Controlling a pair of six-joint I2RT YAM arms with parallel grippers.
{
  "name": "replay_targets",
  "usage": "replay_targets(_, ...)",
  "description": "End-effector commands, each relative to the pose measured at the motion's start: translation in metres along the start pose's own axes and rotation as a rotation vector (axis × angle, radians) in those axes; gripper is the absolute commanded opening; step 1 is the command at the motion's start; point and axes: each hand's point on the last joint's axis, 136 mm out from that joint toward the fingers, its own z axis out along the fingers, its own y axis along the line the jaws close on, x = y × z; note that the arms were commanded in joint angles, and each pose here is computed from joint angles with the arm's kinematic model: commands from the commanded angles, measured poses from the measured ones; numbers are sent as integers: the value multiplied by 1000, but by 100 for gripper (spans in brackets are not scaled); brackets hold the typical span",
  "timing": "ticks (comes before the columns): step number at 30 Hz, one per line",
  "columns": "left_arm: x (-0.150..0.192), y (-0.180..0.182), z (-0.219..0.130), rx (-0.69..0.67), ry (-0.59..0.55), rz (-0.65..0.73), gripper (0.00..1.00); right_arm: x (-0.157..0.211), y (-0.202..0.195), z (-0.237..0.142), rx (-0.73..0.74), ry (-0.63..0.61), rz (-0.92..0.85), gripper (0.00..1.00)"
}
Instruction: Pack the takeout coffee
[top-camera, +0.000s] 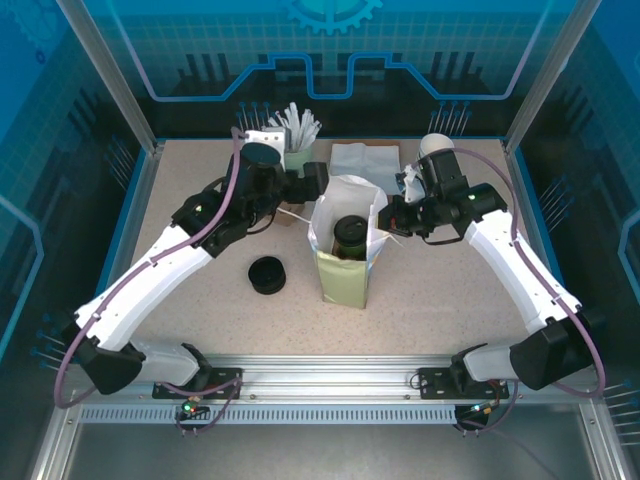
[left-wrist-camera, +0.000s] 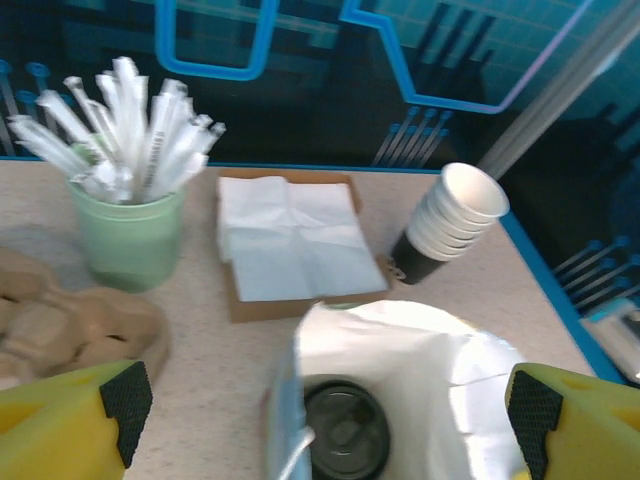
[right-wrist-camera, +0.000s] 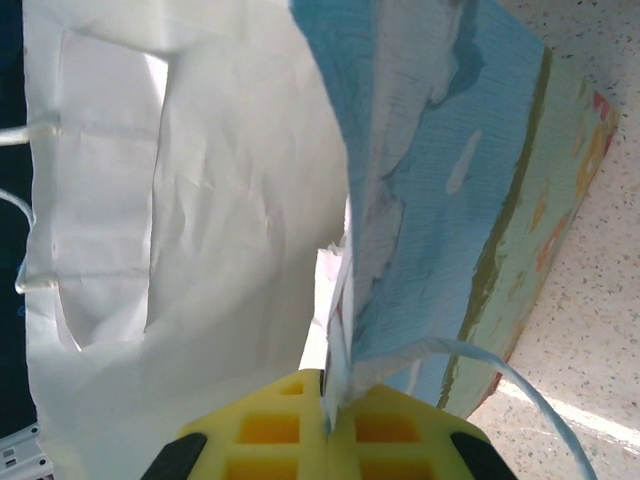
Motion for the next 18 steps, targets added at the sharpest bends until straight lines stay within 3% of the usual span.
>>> replay_targets(1, -25, 19, -16, -58, -125, 35, 94, -11, 4, 4, -38, -30, -46, 0)
replay_targets(6, -20, 35, -27, -84, -139, 59, 95, -22, 10, 2, -69, -60, -81, 12)
replay_targets(11, -15, 44, -44, -81, -155, 74, 95, -26, 14, 3, -89, -36, -154, 38)
replay_targets(15, -10, 52, -50, -104, -140, 65, 96, -26, 10, -3, -46, -50, -204, 49)
replay_targets(18, -8, 73, -48, -211, -150, 16, 96, -23, 8, -15, 0, -32, -245, 52)
